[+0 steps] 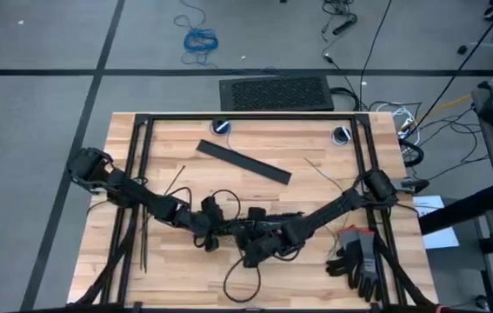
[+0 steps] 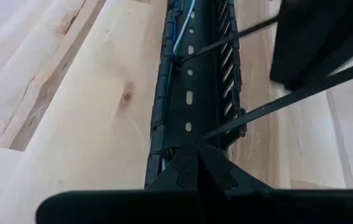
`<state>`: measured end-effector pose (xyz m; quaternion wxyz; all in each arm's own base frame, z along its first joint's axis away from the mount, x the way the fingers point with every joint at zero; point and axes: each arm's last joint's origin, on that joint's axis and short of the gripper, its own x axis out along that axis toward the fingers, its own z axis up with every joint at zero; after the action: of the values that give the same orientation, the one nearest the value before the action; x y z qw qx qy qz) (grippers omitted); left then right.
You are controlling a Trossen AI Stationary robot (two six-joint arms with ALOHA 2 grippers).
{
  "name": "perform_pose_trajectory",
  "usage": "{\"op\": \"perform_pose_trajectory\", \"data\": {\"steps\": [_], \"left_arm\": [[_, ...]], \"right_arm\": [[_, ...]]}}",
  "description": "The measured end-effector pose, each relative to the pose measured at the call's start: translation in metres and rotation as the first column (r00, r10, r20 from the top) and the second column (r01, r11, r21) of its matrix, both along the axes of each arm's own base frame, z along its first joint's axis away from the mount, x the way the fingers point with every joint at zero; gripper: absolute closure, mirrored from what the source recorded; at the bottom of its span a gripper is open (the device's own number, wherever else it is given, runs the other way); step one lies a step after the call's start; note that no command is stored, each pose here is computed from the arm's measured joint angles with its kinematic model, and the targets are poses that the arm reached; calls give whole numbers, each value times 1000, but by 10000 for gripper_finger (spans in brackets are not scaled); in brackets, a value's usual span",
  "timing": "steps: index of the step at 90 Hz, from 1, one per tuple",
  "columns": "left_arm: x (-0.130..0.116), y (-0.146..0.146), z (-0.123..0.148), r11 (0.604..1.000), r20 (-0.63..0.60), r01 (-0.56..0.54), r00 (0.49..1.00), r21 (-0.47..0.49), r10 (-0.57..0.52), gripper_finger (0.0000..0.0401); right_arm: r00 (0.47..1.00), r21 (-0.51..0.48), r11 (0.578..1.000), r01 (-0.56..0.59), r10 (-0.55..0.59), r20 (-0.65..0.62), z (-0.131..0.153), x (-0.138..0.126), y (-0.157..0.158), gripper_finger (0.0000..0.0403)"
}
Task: Ziptie cables
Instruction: Put the zip tied cable wire into the black cable duct
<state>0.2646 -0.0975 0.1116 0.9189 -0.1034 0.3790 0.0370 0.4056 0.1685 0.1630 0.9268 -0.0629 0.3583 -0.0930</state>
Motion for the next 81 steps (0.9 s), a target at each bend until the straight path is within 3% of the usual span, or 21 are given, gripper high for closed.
{"op": "perform_pose_trajectory", "data": {"steps": [39,81], "left_arm": [[0,0,0,1000,-1,3,1000,-3,-3,401],[0,0,0,1000,6,4,1000,-6,-4,401]], "right_arm": [[998,76,995,-68,66,24,-17,15,-4,374],[997,98,992,-82,82,1,-17,2,18,374]]}}
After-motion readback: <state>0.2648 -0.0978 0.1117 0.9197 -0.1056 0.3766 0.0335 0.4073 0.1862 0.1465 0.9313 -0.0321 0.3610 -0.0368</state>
